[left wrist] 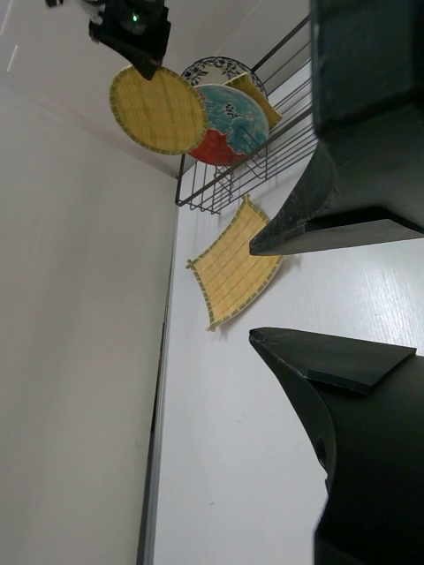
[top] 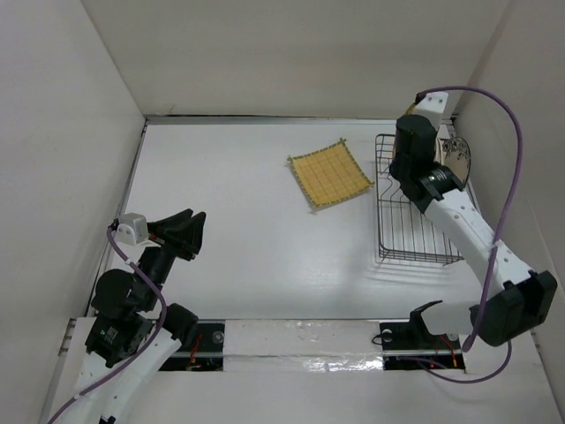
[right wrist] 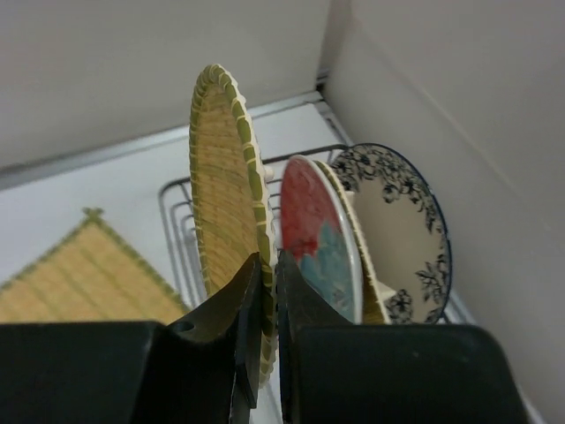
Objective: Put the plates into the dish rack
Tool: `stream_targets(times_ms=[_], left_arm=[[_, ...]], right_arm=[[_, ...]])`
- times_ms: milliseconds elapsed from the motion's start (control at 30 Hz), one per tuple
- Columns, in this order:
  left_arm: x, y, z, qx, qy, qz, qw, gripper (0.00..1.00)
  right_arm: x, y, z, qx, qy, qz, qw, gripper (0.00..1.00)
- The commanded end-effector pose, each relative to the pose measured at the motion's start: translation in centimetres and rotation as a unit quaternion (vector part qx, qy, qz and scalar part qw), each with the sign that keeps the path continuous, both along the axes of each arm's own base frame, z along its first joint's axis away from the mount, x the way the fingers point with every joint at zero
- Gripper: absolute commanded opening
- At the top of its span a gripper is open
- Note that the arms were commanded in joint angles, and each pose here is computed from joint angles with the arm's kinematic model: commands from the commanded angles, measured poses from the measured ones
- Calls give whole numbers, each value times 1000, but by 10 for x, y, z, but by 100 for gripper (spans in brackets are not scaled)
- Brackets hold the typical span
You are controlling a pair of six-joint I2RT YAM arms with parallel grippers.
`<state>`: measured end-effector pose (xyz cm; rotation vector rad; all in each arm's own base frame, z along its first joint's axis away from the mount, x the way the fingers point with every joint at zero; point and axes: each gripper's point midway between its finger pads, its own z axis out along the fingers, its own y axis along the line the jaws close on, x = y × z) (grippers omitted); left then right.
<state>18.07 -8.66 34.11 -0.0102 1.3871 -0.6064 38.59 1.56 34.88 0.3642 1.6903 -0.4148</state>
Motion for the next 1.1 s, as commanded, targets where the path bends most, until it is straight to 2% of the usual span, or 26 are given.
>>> stream_targets(times_ms=[0, 133, 367, 667, 767, 1067], left_arm=[[-5, -2, 11, -13, -23, -10, 1000, 36], [-6, -1, 12, -13, -25, -10, 1000, 36], [-5, -1, 12, -14, -24, -10, 1000, 36], [-3, -1, 11, -12, -22, -7, 1000, 36], [-2, -2, 10, -10, -20, -7, 1000, 36], [0, -2, 8, -9, -16, -5, 1000, 36]], right_arm=[[-3, -26, 22, -74, 31, -67, 994, 0], [11, -28, 12, -133, 84, -80, 984, 0], [21, -28, -9, -167, 142, -77, 973, 0], [29, -34, -53, -161, 213, -59, 962, 0], [26, -43, -64, -163, 225, -71, 958, 0], [40, -32, -108, -135, 242, -33, 960, 0]])
